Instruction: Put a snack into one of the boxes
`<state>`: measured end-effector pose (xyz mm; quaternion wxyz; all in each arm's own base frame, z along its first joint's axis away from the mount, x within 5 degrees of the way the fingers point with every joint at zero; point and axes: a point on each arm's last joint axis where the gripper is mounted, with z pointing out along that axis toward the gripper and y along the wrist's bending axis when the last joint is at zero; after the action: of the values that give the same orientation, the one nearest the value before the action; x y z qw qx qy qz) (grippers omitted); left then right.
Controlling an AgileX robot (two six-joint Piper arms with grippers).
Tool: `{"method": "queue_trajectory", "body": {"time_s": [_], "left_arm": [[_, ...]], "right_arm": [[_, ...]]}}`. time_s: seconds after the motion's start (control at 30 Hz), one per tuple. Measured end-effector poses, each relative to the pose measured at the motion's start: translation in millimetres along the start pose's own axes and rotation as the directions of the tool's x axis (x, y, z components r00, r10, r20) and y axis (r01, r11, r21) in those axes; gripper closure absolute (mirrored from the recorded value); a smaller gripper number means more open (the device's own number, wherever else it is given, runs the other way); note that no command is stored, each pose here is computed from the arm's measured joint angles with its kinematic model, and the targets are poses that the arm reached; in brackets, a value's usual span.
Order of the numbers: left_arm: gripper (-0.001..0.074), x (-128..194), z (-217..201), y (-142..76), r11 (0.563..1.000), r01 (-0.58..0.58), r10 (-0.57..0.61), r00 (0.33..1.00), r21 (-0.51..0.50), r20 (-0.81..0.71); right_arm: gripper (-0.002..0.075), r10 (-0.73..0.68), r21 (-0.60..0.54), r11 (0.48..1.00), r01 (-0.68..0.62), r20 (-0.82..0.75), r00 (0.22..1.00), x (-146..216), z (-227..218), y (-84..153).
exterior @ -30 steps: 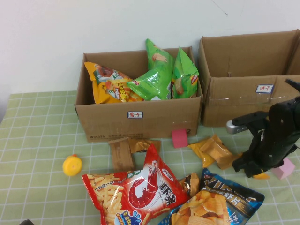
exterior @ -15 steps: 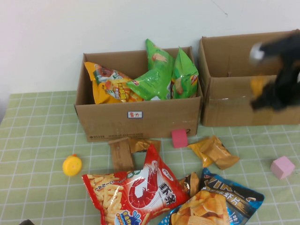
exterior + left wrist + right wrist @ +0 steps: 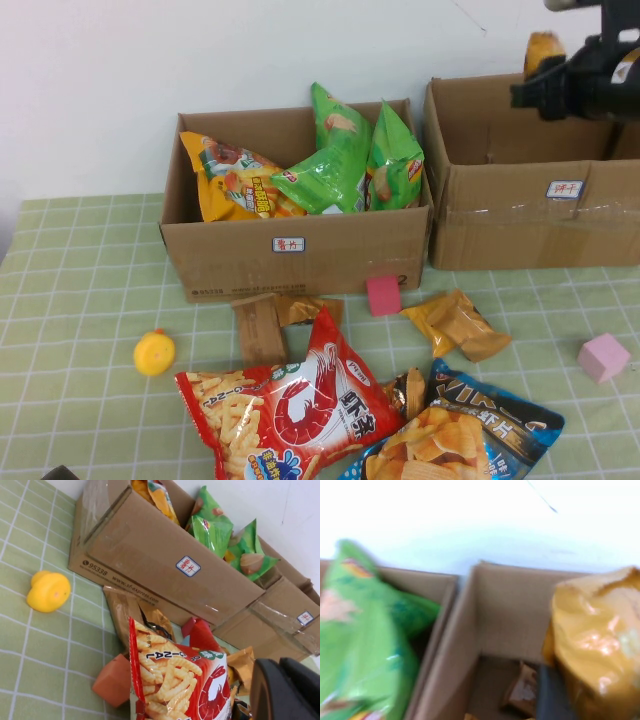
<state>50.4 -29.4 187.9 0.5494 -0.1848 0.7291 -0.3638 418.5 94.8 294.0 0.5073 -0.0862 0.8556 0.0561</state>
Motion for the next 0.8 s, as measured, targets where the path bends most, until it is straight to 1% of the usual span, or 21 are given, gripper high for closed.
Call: {"method": "queue_trajectory", "body": {"time_s": [0.07,0.1,0.13,0.17,0.23,0.3,0.33,0.37,0.43,0.47,0.5,0.57,0.63,0.7,0.8], "left_arm": [[0.0736,0,0,0,1.000,0.002,-0.002,1.000,0.001,0.000],[0.0736,0,0,0,1.000,0.004,-0.004,1.000,0.001,0.000],[0.0736,0,0,0,1.000,0.004,-0.004,1.000,0.001,0.000],[0.0736,0,0,0,1.000,0.004,-0.004,1.000,0.001,0.000],[0.0736,0,0,0,1.000,0.011,-0.011,1.000,0.004,0.001],[0.0736,0,0,-1,0.999,0.040,-0.040,0.999,0.016,0.002],[0.0736,0,0,-2,0.998,0.059,-0.059,0.998,0.024,0.003],[0.0736,-1,0,-3,0.996,0.086,-0.086,0.996,0.035,0.004],[0.0736,-1,0,-5,0.990,0.131,-0.132,0.991,0.053,0.005],[0.0736,-1,0,-5,0.987,0.146,-0.147,0.989,0.059,0.005],[0.0736,-1,0,-6,0.986,0.153,-0.154,0.988,0.062,0.005],[0.0736,-1,0,-5,0.989,0.138,-0.139,0.990,0.062,0.006],[0.0736,-1,0,-5,0.995,0.079,-0.080,0.997,0.056,0.010],[0.0736,-1,0,-5,0.998,0.022,-0.023,1.000,0.052,0.013],[0.0736,-1,0,-4,0.999,-0.018,0.017,1.000,0.048,0.014]], "right_arm": [[0.0281,0.055,0.018,0.998,-0.055,-0.023,0.998,6,19,-9],[0.0231,0.075,0.026,0.997,-0.075,-0.030,0.997,8,25,-12],[0.0197,0.087,0.036,0.996,-0.085,-0.052,0.995,12,32,-16],[0.0178,0.097,0.045,0.995,-0.093,-0.081,0.992,15,36,-19],[0.0177,0.107,0.063,0.993,-0.099,-0.145,0.984,20,38,-23],[0.0228,0.111,0.080,0.992,-0.096,-0.217,0.970,23,36,-27],[0.0284,0.107,0.083,0.993,-0.089,-0.244,0.964,23,32,-27],[0.0358,0.102,0.085,0.993,-0.082,-0.269,0.958,23,28,-27],[0.0536,0.099,0.088,0.993,-0.077,-0.290,0.952,16,14,-27],[0.0603,0.097,0.087,0.993,-0.075,-0.286,0.953,11,5,-27],[0.0647,0.095,0.086,0.994,-0.073,-0.286,0.953,6,-3,-27],[0.0690,0.090,0.080,0.994,-0.072,-0.258,0.962,-8,-26,-26],[0.0710,0.078,0.065,0.996,-0.065,-0.223,0.972,-21,-50,-24],[0.0719,0.059,0.043,0.998,-0.052,-0.177,0.982,-30,-78,-21],[0.0724,0.037,0.000,0.999,-0.038,-0.112,0.993,-31,-120,-16]]}}
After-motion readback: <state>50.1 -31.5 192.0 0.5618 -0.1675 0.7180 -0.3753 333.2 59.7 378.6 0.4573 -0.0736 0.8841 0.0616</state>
